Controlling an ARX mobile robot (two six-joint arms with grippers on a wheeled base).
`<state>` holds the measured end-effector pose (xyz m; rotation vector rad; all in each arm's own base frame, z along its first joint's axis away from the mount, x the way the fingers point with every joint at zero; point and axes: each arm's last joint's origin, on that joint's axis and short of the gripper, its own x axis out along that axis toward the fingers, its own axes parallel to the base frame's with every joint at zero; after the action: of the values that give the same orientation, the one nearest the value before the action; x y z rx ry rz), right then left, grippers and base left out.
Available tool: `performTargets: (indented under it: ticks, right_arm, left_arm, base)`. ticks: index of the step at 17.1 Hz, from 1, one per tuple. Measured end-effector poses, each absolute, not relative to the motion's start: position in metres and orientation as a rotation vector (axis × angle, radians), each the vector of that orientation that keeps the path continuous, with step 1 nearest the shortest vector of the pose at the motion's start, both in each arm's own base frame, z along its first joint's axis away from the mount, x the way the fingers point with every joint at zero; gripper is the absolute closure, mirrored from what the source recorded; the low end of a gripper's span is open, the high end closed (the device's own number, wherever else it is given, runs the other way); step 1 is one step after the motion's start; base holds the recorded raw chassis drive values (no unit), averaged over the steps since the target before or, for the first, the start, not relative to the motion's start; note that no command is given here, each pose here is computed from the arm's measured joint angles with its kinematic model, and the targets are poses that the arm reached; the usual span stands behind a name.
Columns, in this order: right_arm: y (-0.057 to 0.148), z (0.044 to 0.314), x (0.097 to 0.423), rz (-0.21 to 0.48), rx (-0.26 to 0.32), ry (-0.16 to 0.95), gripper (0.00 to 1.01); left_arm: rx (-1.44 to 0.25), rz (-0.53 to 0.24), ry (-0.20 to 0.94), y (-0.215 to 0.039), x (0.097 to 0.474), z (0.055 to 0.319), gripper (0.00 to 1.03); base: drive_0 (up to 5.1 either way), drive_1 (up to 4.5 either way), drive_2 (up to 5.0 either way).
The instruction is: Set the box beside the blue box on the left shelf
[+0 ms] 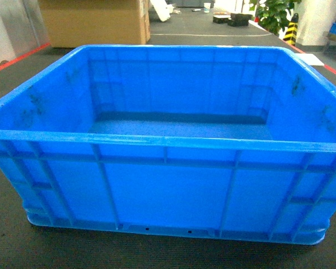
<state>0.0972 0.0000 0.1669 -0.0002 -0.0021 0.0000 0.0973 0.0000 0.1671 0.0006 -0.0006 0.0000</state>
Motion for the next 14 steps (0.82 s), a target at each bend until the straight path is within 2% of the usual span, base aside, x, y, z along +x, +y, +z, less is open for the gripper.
performTargets:
  ticks: [11, 13, 14]
  right_arm:
    - [0.000, 0.166, 0.097, -0.005, 0.000, 0.004, 0.03]
    - [0.000, 0.162, 0.101, -0.095, 0.011, 0.110, 0.03]
    - [0.000, 0.167, 0.106, -0.102, 0.034, 0.116, 0.03]
  left_arm:
    - [0.000, 0.000, 0.001, 0.000, 0.097, 0.167, 0.05]
    - [-0.014, 0.011, 0.042, -0.001, 0.102, 0.166, 0.05]
    - [-0.017, 0.003, 0.042, -0.002, 0.108, 0.171, 0.05]
  base:
    - [0.0, 0.00, 0.0]
    - [0.0, 0.00, 0.0]
    - [0.0, 0.00, 0.0]
